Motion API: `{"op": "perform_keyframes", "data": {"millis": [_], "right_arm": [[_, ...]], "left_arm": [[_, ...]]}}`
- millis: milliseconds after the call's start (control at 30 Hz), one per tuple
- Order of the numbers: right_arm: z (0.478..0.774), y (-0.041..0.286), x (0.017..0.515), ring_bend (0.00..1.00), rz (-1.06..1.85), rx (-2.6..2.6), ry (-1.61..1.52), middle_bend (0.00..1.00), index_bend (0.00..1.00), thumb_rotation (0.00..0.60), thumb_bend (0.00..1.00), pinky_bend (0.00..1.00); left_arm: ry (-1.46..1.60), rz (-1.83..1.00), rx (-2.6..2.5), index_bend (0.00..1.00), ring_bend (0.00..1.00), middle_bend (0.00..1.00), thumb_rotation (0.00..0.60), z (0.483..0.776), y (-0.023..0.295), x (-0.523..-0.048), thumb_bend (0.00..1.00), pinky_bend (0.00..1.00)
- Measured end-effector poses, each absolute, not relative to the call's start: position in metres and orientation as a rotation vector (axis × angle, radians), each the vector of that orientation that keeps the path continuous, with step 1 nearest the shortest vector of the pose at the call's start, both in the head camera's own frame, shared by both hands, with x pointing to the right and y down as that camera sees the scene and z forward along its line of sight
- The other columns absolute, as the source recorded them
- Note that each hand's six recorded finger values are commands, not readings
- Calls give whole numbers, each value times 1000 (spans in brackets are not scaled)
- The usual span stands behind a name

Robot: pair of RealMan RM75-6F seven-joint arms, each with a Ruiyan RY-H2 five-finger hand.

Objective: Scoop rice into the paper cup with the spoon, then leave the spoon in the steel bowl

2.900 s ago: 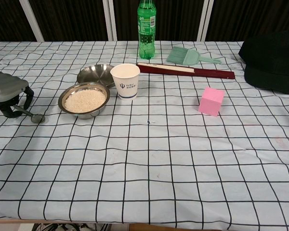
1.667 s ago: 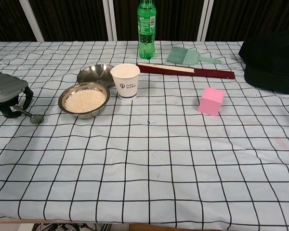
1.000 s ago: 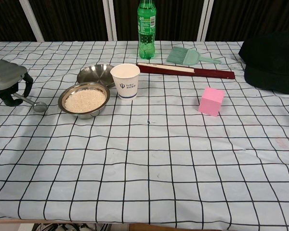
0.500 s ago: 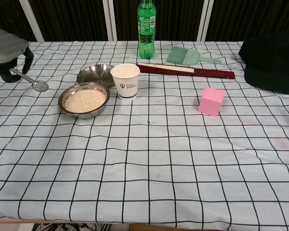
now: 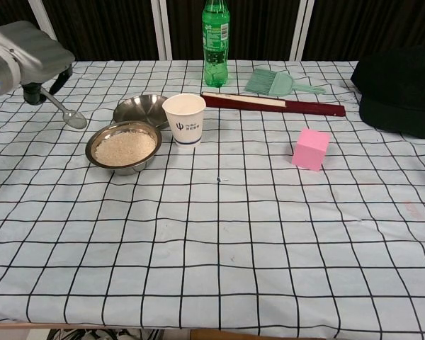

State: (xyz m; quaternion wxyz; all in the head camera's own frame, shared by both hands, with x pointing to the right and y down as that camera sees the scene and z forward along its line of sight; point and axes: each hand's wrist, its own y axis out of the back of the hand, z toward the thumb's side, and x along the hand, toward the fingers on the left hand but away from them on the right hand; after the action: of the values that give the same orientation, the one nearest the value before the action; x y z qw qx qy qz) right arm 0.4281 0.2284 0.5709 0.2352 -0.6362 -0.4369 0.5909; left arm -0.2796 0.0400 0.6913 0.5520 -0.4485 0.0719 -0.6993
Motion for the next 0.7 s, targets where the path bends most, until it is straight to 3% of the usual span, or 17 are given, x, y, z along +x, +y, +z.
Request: {"op": "perform_keyframes", "data": {"millis": [700], "right_arm": [[573, 227, 428, 0, 1635, -1789, -1257, 0, 0, 600, 219, 199]], "left_arm": [[-62, -1473, -834, 799, 1000, 1000, 600, 712, 23, -212, 527, 1000]]}}
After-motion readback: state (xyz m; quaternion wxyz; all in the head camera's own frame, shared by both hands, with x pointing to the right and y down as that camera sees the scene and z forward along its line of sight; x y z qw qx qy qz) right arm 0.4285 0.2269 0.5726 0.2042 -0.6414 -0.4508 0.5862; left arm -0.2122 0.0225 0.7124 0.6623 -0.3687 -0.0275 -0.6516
